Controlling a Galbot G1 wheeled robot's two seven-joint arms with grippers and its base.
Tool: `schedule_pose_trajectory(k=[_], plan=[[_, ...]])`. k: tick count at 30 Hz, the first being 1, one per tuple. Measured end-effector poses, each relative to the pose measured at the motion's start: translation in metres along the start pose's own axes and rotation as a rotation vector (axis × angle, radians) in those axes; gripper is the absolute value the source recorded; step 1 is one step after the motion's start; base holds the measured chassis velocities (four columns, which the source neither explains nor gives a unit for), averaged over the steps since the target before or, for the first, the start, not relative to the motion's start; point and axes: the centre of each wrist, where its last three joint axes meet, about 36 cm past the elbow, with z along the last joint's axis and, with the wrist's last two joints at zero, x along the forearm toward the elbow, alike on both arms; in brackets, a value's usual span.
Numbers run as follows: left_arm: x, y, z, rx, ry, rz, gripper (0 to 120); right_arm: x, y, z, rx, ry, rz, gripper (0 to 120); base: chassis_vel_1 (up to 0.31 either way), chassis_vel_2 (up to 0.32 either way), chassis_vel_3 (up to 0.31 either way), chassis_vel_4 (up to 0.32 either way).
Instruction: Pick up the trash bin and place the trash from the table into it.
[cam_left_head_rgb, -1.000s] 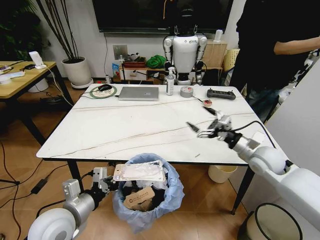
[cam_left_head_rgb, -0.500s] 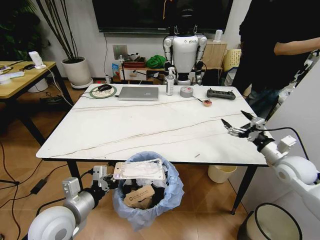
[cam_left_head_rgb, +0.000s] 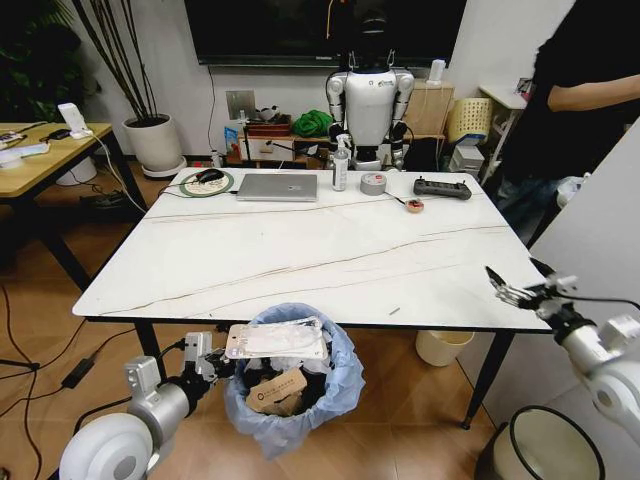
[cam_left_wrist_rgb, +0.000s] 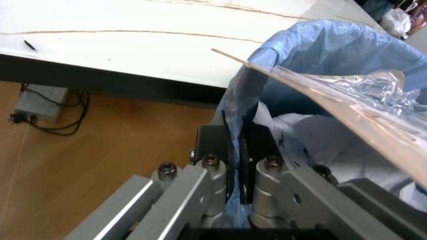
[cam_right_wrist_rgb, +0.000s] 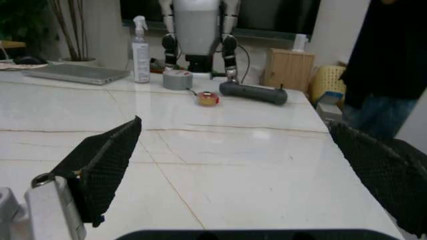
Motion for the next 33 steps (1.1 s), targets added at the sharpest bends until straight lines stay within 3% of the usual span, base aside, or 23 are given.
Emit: schedule_pose_trajectory(k=[19, 33], plan=[[0.001, -0.003, 0.008, -0.007, 0.011, 0.002, 0, 0.089, -0.01, 0.002, 0.05, 0.054, 0.123, 100, 0.0, 0.0, 0.0, 0.0], [0.003, -0.003, 0.018, -0.007, 0.0, -0.018, 0, 0.091, -0.01, 0.001, 0.053, 0.052, 0.122, 100, 0.0, 0.0, 0.0, 0.0]])
